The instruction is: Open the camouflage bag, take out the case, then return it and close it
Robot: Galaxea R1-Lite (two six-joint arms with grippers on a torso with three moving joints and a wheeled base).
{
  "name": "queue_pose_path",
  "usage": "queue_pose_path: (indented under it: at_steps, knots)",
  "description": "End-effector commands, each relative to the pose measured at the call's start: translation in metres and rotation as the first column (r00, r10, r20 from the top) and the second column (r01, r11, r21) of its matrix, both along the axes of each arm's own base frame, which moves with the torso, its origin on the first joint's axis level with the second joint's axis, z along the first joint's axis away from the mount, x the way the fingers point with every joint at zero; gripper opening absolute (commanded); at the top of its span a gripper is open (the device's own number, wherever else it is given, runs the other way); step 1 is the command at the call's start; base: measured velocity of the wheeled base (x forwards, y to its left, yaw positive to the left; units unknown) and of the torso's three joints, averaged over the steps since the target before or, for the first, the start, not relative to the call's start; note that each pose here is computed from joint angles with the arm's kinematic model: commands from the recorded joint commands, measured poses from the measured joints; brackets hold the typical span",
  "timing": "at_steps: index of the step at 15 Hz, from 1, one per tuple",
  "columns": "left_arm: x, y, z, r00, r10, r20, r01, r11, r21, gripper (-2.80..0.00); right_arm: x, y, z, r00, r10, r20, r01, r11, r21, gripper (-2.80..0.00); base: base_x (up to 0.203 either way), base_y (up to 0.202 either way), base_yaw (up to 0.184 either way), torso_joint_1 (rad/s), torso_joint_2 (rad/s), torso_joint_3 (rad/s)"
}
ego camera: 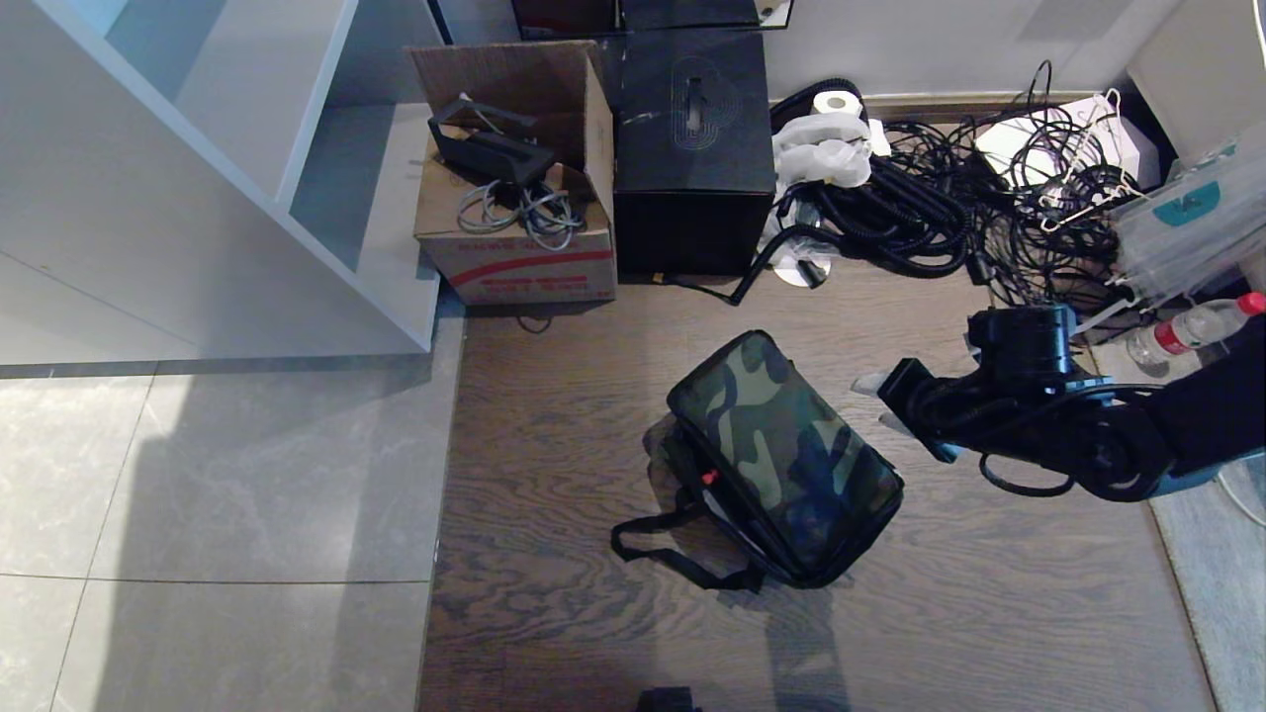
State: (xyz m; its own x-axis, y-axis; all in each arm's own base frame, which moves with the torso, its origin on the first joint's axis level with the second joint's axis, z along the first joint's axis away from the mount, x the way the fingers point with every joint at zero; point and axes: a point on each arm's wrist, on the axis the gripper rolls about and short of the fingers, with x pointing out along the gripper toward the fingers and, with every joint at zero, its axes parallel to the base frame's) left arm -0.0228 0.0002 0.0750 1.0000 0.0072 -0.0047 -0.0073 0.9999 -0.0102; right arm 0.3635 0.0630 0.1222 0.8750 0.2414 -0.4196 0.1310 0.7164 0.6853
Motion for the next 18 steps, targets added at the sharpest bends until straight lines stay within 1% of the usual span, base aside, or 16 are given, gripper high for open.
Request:
queue_pose_path:
  at_steps: [1, 3, 4, 6, 8, 10, 12, 13, 14, 15, 16, 17, 18]
  knots:
    - [0.0, 0.0, 0.0, 1.0, 0.0, 0.0, 0.0, 1.0, -0.001, -2.8, 0.019, 0.009, -0.005, 0.999, 0.025, 0.033, -0.023, 0.997, -0.079, -2.8, 0.0, 0.0, 0.0, 0.0, 0.0, 0.0]
    - [0.0, 0.0, 0.0, 1.0, 0.0, 0.0, 0.0, 1.0, -0.001, -2.8, 0.029, 0.012, -0.023, 0.995, 0.095, 0.018, -0.088, 0.97, -0.227, -2.8, 0.0, 0.0, 0.0, 0.0, 0.0, 0.0]
    - [0.0, 0.0, 0.0, 1.0, 0.0, 0.0, 0.0, 1.0, -0.001, -2.8, 0.036, 0.015, -0.031, 0.994, 0.11, 0.015, -0.102, 0.961, -0.259, -2.8, 0.0, 0.0, 0.0, 0.0, 0.0, 0.0]
    - [0.0, 0.0, 0.0, 1.0, 0.0, 0.0, 0.0, 1.0, -0.001, -2.8, 0.054, 0.022, -0.047, 0.994, 0.109, 0.019, -0.099, 0.955, -0.281, -2.8, 0.0, 0.0, 0.0, 0.0, 0.0, 0.0]
    - [0.0, 0.0, 0.0, 1.0, 0.0, 0.0, 0.0, 1.0, -0.001, -2.8, 0.073, 0.034, -0.062, 0.997, 0.06, 0.037, -0.045, 0.946, -0.322, -2.8, 0.0, 0.0, 0.0, 0.0, 0.0, 0.0]
    - [0.0, 0.0, 0.0, 1.0, 0.0, 0.0, 0.0, 1.0, -0.001, -2.8, 0.095, 0.044, -0.072, 0.996, -0.021, 0.084, 0.051, 0.93, -0.364, -2.8, 0.0, 0.0, 0.0, 0.0, 0.0, 0.0]
    - [0.0, 0.0, 0.0, 1.0, -0.001, 0.0, 0.001, 1.0, -0.001, -2.8, 0.115, 0.049, -0.076, 0.982, -0.104, 0.155, 0.156, 0.913, -0.376, -2.8, 0.0, 0.0, 0.0, 0.0, 0.0, 0.0]
    - [0.0, 0.0, 0.0, 1.0, 0.0, 0.0, 0.0, 1.0, -0.001, -2.8, 0.123, 0.05, -0.077, 0.97, -0.153, 0.189, 0.216, 0.9, -0.379, -2.8, 0.0, 0.0, 0.0, 0.0, 0.0, 0.0]
    - [0.0, 0.0, 0.0, 1.0, 0.0, 0.0, 0.0, 1.0, -0.001, -2.8, 0.129, 0.051, -0.078, 0.959, -0.184, 0.216, 0.256, 0.89, -0.376, -2.8, 0.0, 0.0, 0.0, 0.0, 0.0, 0.0]
    - [0.0, 0.0, 0.0, 1.0, 0.0, 0.0, 0.0, 1.0, -0.001, -2.8, 0.133, 0.051, -0.086, 0.957, -0.199, 0.213, 0.269, 0.884, -0.383, -2.8, 0.0, 0.0, 0.0, 0.0, 0.0, 0.0]
    - [0.0, 0.0, 0.0, 1.0, 0.0, 0.0, 0.0, 1.0, -0.001, -2.8, 0.132, 0.051, -0.091, 0.959, -0.203, 0.197, 0.266, 0.883, -0.387, -2.8, 0.0, 0.0, 0.0, 0.0, 0.0, 0.0]
    - [0.0, 0.0, 0.0, 1.0, 0.0, 0.0, 0.0, 1.0, -0.001, -2.8, 0.13, 0.051, -0.094, 0.961, -0.211, 0.177, 0.264, 0.89, -0.371, -2.8, 0.0, 0.0, 0.0, 0.0, 0.0, 0.0]
    - [0.0, 0.0, 0.0, 1.0, 0.0, 0.0, 0.0, 1.0, -0.001, -2.8, 0.126, 0.055, -0.1, 0.967, -0.221, 0.13, 0.254, 0.901, -0.352, -2.8, 0.0, 0.0, 0.0, 0.0, 0.0, 0.0]
